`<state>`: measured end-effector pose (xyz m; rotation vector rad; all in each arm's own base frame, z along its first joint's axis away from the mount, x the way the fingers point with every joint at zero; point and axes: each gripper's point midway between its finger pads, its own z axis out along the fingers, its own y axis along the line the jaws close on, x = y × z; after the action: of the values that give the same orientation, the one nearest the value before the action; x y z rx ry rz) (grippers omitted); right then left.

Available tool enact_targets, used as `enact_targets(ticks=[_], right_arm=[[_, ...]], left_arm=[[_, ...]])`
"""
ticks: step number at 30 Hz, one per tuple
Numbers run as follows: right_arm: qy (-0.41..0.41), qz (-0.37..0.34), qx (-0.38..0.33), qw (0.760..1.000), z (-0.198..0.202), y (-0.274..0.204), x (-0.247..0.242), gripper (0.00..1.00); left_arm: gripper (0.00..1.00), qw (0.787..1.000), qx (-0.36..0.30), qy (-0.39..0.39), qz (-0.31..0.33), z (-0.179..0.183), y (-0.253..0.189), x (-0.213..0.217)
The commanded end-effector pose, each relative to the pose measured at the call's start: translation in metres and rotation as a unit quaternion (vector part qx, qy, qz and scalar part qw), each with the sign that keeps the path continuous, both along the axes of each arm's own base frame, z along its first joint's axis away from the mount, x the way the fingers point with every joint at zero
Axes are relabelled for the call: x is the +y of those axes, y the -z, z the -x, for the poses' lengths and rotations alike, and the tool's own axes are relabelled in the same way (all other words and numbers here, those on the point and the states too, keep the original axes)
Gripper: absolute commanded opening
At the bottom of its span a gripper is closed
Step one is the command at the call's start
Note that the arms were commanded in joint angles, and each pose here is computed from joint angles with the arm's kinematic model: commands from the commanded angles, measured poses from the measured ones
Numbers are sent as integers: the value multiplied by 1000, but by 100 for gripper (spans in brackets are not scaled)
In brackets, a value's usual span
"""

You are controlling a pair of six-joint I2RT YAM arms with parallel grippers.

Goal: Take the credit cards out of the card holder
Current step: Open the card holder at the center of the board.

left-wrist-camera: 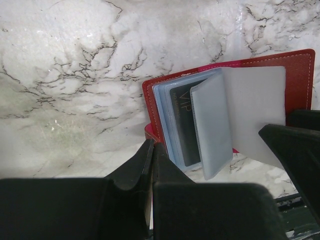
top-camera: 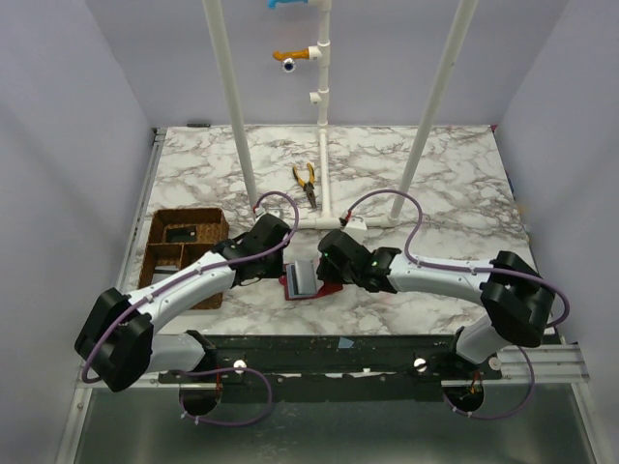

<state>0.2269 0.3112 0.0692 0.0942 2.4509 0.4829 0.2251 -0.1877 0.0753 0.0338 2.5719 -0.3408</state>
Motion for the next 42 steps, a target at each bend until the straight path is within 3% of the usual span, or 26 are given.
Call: enact_targets(ticks=[1, 5, 10, 15, 17, 22, 37, 42], right_arm=[[4, 29, 12, 999, 2, 20, -10, 40], [14, 51, 33, 998, 9, 43, -22, 26], [30, 79, 48, 995, 18, 64, -42, 14], [31, 85, 55, 994, 23, 72, -48, 10], [29, 81, 56, 995, 23, 73, -46, 9], [28, 80, 57, 995, 23, 73, -44, 8], [20, 47, 46, 998, 21, 54, -35, 9], [22, 19, 19, 999, 13, 19, -29, 19]], left_arm=[[0, 1000, -2, 13, 12, -3, -2, -7], [1, 999, -10, 23, 23, -3, -10, -11], [28, 998, -21, 39, 40, -4, -24, -17], [36, 996, -37, 47, 60, -3, -41, -25], [31, 996, -33, 46, 66, -2, -40, -28], [0, 998, -3, 38, 47, -3, -12, -29], [0, 994, 30, 77, 69, -5, 9, -73], [0, 991, 39, 97, 78, -1, 10, -95]])
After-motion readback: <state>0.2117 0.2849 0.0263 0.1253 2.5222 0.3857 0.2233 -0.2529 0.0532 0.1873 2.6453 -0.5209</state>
